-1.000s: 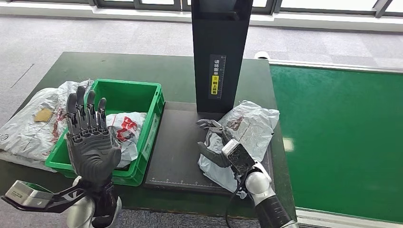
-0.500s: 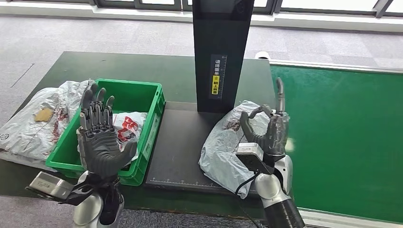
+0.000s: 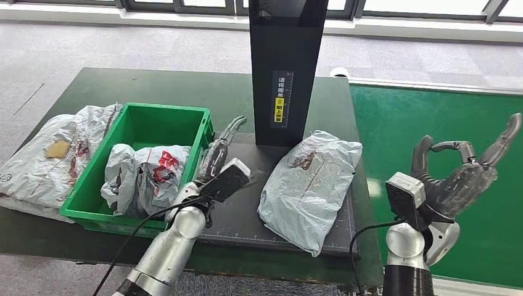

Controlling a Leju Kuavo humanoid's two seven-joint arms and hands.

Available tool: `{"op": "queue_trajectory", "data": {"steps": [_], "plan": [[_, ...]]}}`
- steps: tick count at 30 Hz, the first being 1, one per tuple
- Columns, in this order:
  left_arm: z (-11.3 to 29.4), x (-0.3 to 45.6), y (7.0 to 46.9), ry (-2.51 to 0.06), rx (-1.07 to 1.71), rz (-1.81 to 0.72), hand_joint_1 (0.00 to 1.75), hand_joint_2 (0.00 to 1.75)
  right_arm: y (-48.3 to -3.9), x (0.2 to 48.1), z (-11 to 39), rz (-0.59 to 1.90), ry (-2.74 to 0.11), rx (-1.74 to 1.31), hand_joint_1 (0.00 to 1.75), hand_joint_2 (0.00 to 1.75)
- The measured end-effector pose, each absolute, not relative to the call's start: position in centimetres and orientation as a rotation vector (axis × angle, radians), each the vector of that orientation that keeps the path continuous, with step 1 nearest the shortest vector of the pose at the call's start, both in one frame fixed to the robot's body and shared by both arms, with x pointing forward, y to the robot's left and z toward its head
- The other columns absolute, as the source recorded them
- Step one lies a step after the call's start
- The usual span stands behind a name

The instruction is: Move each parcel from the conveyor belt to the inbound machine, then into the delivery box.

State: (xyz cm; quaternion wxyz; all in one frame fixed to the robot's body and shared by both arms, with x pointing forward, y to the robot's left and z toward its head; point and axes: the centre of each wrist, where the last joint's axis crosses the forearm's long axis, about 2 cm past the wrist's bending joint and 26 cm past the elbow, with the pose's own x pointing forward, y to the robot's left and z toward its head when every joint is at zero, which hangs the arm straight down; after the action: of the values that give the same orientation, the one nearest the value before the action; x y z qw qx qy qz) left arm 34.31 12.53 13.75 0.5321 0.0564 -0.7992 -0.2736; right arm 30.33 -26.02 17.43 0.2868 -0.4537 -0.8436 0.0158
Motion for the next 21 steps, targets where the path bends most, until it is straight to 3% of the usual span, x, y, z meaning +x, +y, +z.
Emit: {"op": "queue_trajectory", "data": {"steps": [18,21], "plan": [[10.9,34.8,9.2,-1.596,0.123,-0.966,0.00,1.75,-26.9,31.1,17.3,-0.009,-2.126,-1.243,0.00,1.75],[10.7,34.7,8.9,-1.540,0.132,-1.031,0.00,1.75,-26.9,31.2,17.2,-0.014,-2.114,-1.235,0.00,0.44]]}}
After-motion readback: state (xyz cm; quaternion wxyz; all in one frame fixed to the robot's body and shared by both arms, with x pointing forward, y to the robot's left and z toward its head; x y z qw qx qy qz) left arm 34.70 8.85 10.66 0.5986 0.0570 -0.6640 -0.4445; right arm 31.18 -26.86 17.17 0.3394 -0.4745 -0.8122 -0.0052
